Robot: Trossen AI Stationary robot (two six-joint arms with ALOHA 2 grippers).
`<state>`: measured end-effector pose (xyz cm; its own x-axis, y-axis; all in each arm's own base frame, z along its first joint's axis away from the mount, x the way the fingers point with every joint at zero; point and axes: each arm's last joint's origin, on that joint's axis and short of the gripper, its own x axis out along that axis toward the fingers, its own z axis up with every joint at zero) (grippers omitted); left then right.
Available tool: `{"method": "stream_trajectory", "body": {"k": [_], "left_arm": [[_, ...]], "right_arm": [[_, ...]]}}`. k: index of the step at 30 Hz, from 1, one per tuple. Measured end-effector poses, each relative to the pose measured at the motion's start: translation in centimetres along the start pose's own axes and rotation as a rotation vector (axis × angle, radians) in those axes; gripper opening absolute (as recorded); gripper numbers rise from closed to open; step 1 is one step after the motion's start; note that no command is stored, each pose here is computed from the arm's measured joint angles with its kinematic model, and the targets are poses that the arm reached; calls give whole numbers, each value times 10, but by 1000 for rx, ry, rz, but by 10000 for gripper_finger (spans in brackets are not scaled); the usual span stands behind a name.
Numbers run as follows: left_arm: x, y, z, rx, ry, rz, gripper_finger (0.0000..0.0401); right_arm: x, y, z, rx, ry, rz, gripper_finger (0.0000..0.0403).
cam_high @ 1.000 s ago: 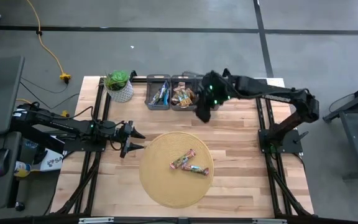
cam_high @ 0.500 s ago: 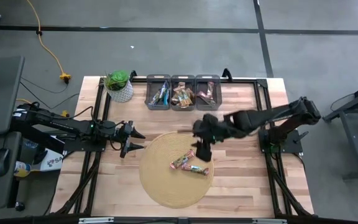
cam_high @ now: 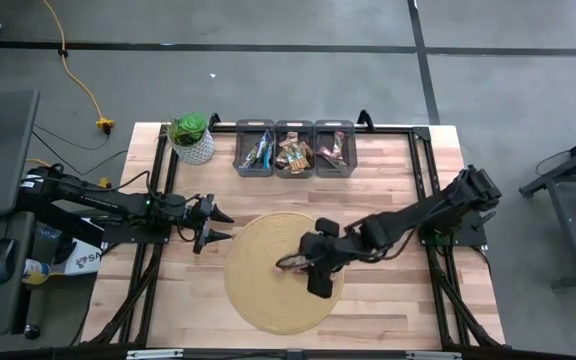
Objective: Pick and place Granola Bars by type
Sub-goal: Put the red granola bar into the right black bin
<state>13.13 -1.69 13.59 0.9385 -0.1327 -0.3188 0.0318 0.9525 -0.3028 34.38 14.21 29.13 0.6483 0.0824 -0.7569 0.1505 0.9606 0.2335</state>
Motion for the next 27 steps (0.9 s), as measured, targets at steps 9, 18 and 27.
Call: {"method": "stream_trajectory", "body": {"k": [9,18,27], "left_arm": [[0,0,0,0,0,0,248],[0,0,0,0,1,0,248],[0,0,0,0,0,0,248]], "right_arm": [[24,11,-8,13,25,20,184],[40,13,-12,-10,35,18,184],[58,14,-17,-21,70,26,184]]}}
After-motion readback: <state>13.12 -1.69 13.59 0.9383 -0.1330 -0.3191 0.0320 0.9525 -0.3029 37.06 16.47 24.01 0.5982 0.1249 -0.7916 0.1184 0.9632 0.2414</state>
